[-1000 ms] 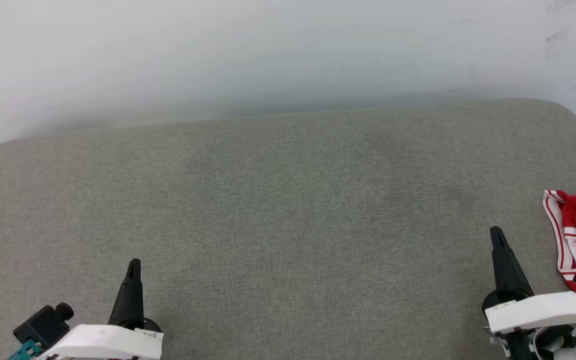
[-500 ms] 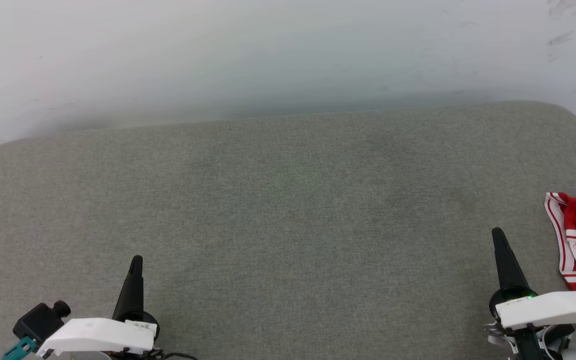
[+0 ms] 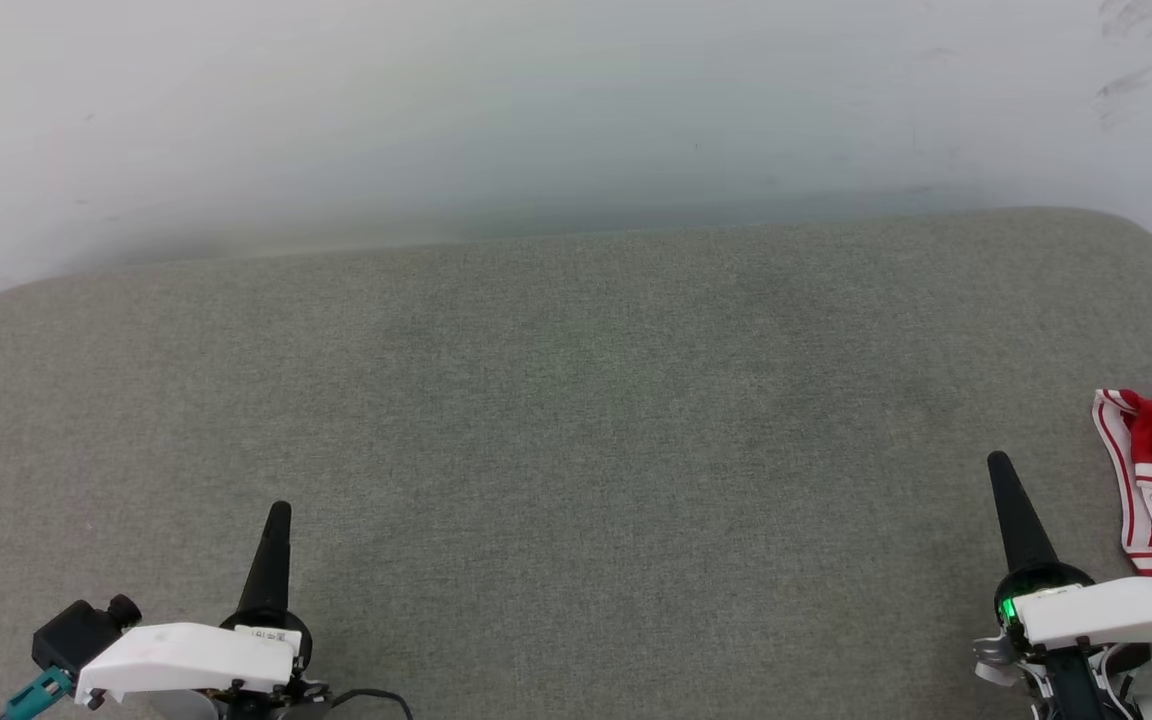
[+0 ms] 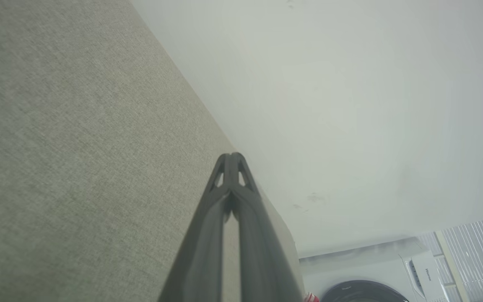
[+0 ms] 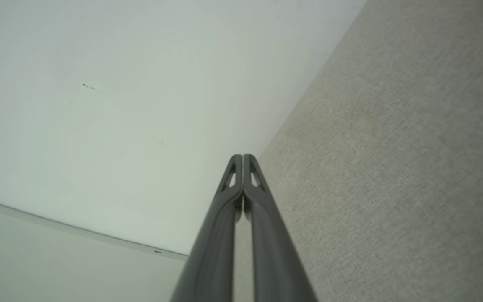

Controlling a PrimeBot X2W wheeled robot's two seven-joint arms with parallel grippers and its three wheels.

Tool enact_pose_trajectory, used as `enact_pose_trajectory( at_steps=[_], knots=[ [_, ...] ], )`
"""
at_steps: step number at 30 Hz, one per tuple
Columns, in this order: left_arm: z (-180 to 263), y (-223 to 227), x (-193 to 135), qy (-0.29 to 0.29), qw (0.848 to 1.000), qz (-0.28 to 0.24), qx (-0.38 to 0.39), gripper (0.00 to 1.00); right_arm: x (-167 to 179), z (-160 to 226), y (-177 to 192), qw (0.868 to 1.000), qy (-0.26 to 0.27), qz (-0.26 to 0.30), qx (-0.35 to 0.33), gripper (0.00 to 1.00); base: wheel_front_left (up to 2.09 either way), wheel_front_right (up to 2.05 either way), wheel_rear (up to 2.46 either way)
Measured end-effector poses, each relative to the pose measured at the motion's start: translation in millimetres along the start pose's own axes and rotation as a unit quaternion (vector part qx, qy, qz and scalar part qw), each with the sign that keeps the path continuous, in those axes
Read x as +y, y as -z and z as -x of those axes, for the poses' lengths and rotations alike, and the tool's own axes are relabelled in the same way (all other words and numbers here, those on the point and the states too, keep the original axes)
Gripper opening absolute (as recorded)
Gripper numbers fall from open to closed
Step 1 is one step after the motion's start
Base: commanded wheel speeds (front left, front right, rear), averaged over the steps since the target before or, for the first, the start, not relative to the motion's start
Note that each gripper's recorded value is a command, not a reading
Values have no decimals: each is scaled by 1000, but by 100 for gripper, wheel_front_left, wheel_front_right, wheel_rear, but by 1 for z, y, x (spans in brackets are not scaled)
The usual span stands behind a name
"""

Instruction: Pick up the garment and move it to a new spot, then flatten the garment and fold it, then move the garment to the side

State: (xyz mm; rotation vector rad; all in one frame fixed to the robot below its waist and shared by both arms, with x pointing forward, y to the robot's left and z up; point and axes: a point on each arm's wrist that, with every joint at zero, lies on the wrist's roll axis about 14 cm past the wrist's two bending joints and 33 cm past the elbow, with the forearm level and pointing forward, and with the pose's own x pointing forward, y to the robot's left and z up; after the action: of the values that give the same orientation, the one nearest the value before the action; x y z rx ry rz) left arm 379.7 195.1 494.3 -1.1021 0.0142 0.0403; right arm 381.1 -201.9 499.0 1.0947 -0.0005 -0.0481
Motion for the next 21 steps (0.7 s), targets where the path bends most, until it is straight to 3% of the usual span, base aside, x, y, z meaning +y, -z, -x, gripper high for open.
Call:
enact_pose_trajectory(
  at_steps=[21],
  knots=[
    [-3,-1,0,-2,995,95,7,0,-1,-2,1,995,2,-96,8,0,0,0,0]
  ],
)
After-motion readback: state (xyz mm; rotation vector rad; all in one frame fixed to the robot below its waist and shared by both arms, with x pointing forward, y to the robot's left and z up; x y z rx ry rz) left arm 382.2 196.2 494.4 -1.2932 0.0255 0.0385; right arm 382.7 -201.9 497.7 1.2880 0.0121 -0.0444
